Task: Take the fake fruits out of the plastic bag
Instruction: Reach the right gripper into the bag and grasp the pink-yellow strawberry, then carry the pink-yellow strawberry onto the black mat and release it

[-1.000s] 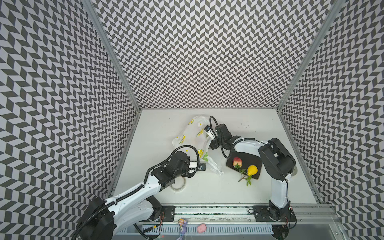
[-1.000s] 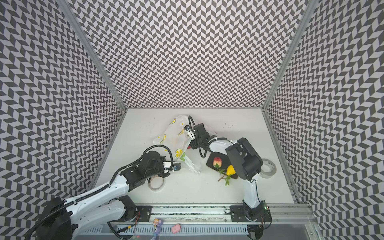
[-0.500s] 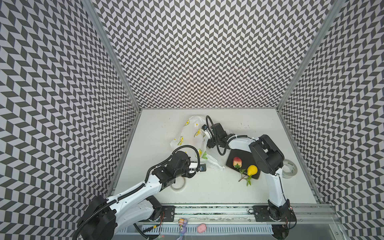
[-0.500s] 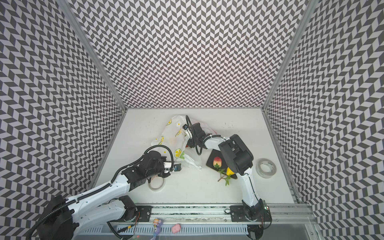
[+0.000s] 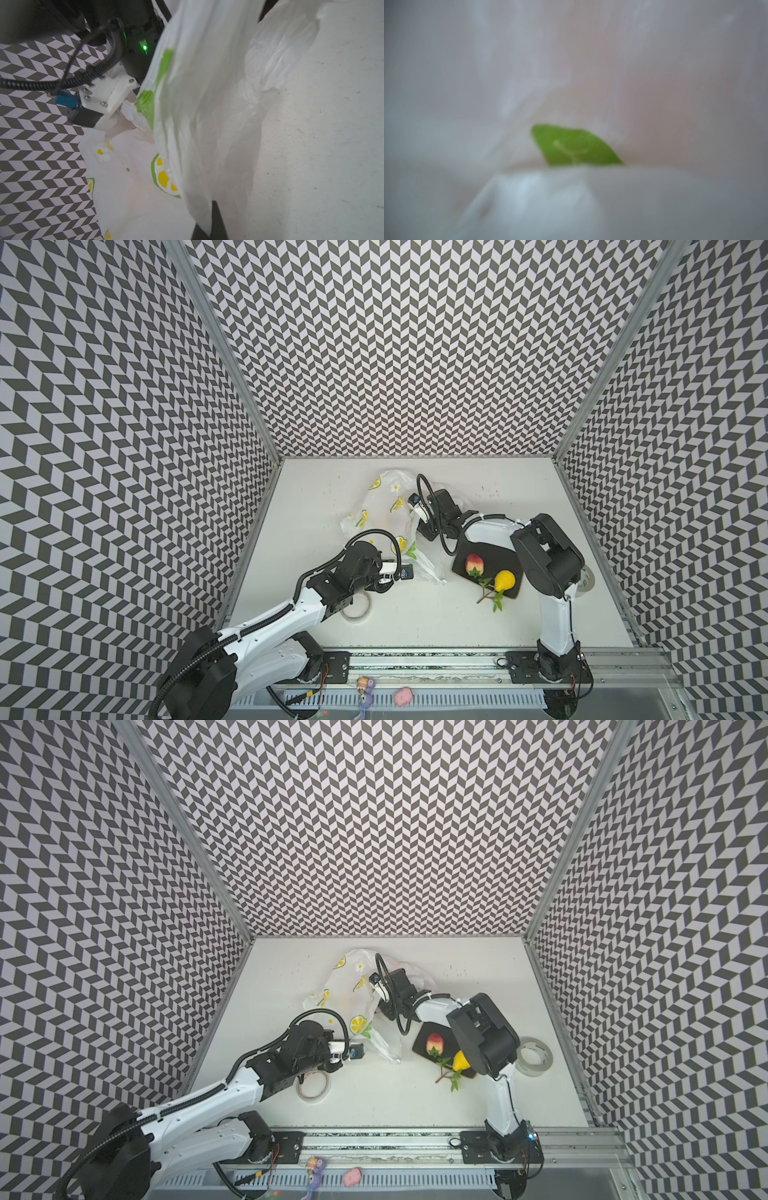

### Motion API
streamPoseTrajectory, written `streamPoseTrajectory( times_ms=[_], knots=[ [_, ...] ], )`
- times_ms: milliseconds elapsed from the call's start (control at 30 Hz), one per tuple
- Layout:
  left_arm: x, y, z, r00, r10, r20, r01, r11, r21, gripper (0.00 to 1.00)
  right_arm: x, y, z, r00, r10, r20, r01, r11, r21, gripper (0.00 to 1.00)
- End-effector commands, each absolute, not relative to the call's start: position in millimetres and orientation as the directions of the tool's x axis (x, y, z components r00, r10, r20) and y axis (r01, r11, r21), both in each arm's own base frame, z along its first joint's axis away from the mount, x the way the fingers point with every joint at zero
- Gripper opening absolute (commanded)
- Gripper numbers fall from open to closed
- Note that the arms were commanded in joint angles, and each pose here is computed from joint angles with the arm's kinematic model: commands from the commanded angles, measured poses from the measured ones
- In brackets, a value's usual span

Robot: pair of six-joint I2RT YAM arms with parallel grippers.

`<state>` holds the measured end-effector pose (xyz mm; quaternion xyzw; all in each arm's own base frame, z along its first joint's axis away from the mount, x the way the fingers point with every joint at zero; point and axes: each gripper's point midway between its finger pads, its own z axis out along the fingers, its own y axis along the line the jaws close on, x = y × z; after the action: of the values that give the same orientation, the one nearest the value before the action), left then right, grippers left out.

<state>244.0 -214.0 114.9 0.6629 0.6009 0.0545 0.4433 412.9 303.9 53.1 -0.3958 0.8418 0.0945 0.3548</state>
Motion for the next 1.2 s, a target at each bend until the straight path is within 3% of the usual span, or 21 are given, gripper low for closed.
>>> streamPoseTrajectory(
  times_ms=[0,433,667,833,1000,1167],
  knots=[
    [255,-217,125,0.275,0.839,-0.470,0.713,0.150,0.685,0.00,397,304,91,-0.407,-0.560,-0.722,-0.742,0.664,-0.097,0.45],
    [267,-222,129,0.253,0.829,-0.499,0.692,0.205,0.692,0.00,320,263,119,-0.578,-0.455,-0.678,-0.677,0.731,0.086,0.44],
    [266,-223,131,0.262,0.817,-0.513,0.687,0.215,0.694,0.00,299,220,139,-0.675,-0.330,-0.660,-0.521,0.847,0.109,0.43],
    [264,-221,130,0.268,0.817,-0.510,0.687,0.209,0.696,0.00,302,186,148,-0.741,-0.132,-0.659,-0.333,0.924,0.190,0.42],
    [262,-221,130,0.269,0.815,-0.513,0.690,0.208,0.694,0.00,334,122,133,-0.738,0.135,-0.661,-0.033,0.971,0.236,0.38],
    [262,-221,130,0.278,0.818,-0.504,0.686,0.198,0.700,0.00,363,114,115,-0.716,0.169,-0.677,0.007,0.972,0.236,0.38]
  ],
)
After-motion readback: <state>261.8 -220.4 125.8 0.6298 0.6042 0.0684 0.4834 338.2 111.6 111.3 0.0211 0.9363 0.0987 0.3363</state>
